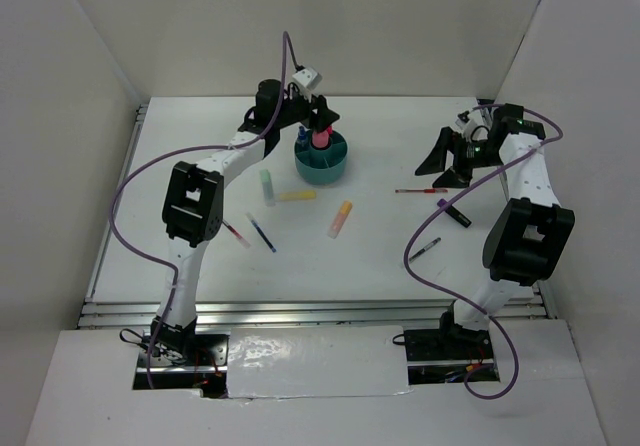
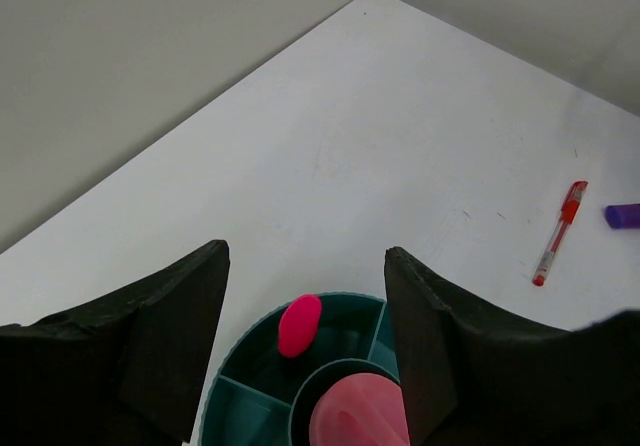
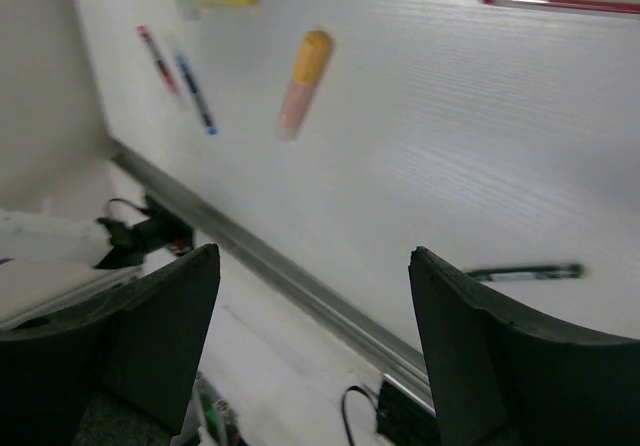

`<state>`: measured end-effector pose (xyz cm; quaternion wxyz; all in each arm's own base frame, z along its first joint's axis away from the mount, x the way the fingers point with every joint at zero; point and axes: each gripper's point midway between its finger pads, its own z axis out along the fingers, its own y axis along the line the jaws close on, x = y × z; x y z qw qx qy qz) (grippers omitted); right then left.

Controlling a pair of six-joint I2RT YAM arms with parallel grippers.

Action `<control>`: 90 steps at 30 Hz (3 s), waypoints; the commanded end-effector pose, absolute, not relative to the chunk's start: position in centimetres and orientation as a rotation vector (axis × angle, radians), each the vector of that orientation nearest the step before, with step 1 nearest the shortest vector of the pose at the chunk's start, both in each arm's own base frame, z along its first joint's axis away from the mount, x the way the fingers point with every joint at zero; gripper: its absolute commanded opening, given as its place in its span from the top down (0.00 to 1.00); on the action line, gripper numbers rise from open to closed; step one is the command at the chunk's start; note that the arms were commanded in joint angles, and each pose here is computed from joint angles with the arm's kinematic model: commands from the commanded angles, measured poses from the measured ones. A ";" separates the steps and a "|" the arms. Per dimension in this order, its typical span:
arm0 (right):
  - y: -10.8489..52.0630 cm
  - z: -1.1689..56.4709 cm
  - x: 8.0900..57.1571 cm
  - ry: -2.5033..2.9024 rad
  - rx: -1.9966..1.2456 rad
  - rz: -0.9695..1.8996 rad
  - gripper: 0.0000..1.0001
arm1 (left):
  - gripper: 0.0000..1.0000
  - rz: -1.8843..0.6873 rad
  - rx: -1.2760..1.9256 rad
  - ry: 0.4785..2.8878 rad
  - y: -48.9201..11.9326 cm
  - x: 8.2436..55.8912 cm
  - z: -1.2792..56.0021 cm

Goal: Sort the stationery into containers
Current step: Place the stationery into the container, then grab a piece of stationery with the right arm, then pass the stationery from the right arm to the left

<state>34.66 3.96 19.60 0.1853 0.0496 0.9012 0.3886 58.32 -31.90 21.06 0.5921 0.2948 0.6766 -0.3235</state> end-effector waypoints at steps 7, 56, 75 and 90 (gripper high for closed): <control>-8.3 15.9 35.1 2.716 -0.060 0.073 0.29 | 0.23 -0.649 0.744 1.296 -28.6 53.3 39.6; -10.6 1.9 36.3 2.820 -0.747 0.053 0.49 | 0.10 -0.827 0.860 1.663 -23.6 33.8 30.0; -8.5 5.3 34.4 2.854 -0.868 0.162 0.95 | 0.11 -0.914 0.699 1.705 -23.9 34.5 30.6; 14.5 24.2 33.6 2.292 -0.925 0.525 1.00 | 0.11 -1.037 0.410 1.844 -25.2 35.2 32.0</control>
